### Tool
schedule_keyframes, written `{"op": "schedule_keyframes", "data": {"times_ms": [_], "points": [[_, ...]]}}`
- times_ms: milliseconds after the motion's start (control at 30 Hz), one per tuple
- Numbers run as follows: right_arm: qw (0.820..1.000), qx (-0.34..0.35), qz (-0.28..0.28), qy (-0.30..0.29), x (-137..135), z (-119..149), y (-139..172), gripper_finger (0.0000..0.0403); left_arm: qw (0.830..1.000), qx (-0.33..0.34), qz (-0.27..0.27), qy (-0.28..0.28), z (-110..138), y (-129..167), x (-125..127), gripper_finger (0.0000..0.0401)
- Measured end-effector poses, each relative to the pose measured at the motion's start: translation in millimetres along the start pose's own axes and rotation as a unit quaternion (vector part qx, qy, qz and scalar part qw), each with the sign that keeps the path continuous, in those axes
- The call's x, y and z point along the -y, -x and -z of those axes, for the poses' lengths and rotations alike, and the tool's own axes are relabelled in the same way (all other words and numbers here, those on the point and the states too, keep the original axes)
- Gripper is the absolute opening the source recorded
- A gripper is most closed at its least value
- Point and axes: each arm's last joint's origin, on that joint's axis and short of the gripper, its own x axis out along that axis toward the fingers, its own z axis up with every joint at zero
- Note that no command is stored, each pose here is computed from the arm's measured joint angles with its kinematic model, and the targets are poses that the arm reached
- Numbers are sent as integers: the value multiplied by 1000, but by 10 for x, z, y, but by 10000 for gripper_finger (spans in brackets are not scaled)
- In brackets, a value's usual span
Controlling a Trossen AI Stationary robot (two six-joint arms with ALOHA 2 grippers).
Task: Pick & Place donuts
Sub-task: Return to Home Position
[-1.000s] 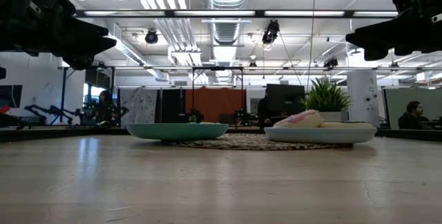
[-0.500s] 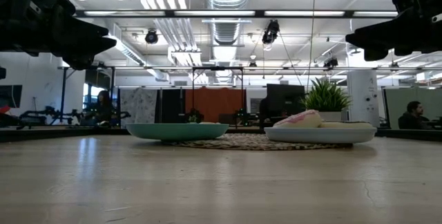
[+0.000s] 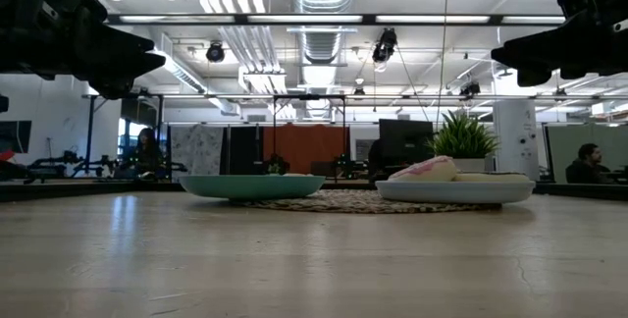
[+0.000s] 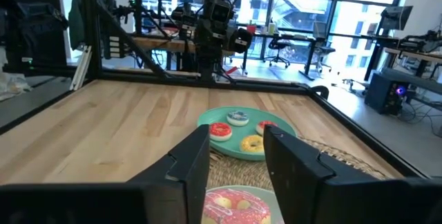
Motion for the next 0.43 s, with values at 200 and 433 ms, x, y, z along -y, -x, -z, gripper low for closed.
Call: {"op": "schedule_keyframes", "data": {"times_ms": [200,433], "points": [[1000,0,0,0,0,0,0,137,1000,0,0,0,0,0,0,140],[1000,0,0,0,0,0,0,130,1000,0,0,0,0,0,0,140]]}}
